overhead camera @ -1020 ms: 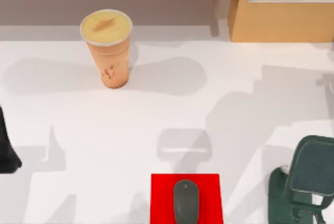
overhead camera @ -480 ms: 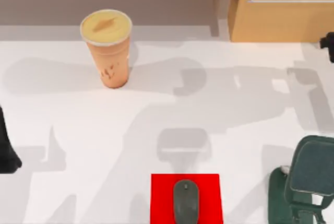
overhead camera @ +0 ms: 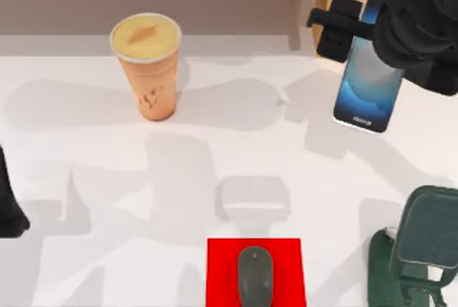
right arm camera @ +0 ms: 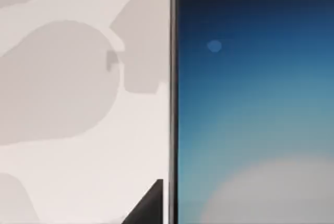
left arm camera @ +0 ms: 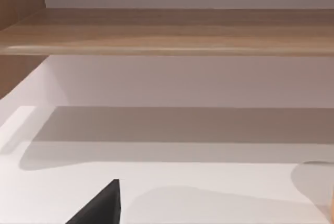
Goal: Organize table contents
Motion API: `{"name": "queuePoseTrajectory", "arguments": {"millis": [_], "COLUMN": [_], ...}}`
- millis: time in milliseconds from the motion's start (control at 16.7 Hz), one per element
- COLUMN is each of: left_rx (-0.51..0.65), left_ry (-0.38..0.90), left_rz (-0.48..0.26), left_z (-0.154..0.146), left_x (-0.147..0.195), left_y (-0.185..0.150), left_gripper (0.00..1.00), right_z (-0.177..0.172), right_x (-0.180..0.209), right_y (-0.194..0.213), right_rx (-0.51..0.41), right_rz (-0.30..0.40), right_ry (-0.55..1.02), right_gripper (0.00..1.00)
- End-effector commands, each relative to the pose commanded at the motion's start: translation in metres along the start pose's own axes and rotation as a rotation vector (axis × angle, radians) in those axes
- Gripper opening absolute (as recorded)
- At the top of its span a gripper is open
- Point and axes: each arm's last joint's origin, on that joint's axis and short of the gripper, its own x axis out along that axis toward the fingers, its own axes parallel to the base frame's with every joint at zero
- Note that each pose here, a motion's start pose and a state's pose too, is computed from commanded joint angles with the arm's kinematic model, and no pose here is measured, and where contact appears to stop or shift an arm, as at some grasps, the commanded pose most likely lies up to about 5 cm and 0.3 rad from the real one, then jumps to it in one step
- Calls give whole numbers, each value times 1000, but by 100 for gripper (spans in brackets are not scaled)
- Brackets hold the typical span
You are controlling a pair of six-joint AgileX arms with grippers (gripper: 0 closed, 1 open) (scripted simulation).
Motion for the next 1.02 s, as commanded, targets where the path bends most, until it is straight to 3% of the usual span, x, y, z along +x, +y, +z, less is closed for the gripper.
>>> {"name": "queuePoseTrajectory", "arguments": {"millis": [300,480,780,1020], "left_rx": [0,0,0,0], "left_ry": [0,0,0,0], "left_rz": [0,0,0,0], "left_z": [0,0,0,0], "left_x": [0,0,0,0], "left_y": [0,0,0,0], "left_gripper": [100,100,100,100], "right_z": [-72,-101,-164,-207], "right_x": [-56,-81,-98,-94], "right_y": [13,8,-18,-54], "right_rx": [183,233,181,51], "right_rz": [64,102,67,2], "right_ry": [-74,-117,-200,-340], "right_gripper": [0,0,0,0]}}
